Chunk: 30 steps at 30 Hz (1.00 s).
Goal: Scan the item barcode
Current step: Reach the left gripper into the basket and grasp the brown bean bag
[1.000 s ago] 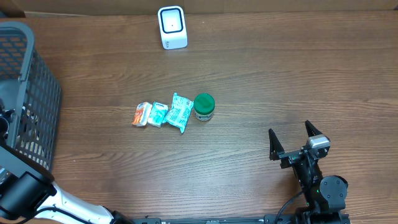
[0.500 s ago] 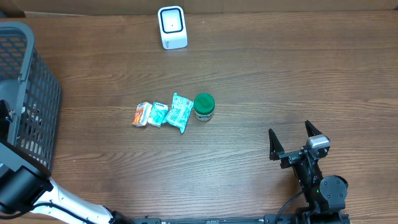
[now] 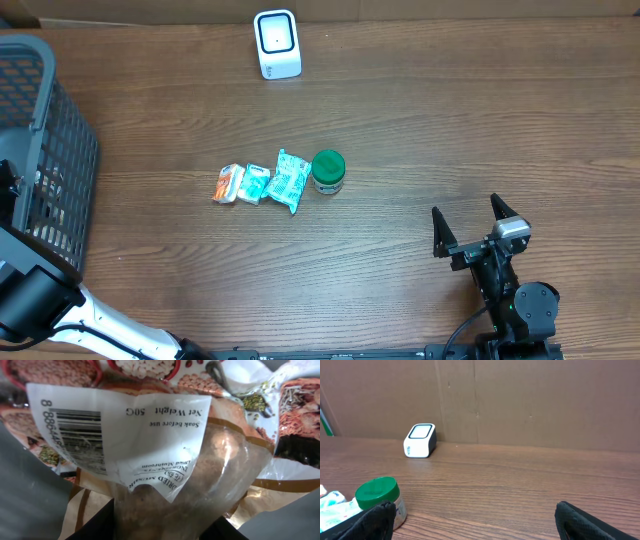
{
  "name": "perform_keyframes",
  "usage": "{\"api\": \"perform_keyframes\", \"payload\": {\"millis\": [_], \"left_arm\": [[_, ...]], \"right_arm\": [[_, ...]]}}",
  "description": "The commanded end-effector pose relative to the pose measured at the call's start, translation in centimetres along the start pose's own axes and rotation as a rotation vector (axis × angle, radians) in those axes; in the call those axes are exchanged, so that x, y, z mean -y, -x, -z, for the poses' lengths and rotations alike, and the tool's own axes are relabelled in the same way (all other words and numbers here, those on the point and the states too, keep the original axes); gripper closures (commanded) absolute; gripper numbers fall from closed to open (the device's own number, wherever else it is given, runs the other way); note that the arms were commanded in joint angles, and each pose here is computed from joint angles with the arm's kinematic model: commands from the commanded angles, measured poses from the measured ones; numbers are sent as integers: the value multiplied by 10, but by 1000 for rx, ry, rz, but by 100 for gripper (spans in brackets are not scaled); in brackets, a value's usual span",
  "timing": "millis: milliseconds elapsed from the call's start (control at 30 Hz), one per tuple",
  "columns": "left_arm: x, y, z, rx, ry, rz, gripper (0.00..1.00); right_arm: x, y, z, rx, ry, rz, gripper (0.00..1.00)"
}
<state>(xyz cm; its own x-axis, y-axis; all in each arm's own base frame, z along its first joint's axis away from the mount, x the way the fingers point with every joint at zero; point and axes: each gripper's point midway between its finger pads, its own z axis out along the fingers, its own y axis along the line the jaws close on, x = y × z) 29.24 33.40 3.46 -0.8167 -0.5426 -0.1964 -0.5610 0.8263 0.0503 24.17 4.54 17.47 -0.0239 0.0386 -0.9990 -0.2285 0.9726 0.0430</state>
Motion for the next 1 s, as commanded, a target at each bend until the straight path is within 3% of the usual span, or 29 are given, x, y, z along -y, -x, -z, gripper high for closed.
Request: {"api": "perform_keyframes", "payload": {"millis": [0,133,500,767,967], "left_arm": [[9,-11,-18,-71,-32,28,85],[6,-1,-1,-63,-29,75,96],[3,53,98,70,-61,260,96],[50,92,202,304,-258,205,96],[94,93,287,480,-362,104,96]], "right_arm": [[0,-2,0,4,2,-3,0],[0,-2,0,4,2,-3,0],[0,-2,0,4,2,-3,0],[0,-2,0,4,2,-3,0],[0,-2,0,4,2,-3,0]]}}
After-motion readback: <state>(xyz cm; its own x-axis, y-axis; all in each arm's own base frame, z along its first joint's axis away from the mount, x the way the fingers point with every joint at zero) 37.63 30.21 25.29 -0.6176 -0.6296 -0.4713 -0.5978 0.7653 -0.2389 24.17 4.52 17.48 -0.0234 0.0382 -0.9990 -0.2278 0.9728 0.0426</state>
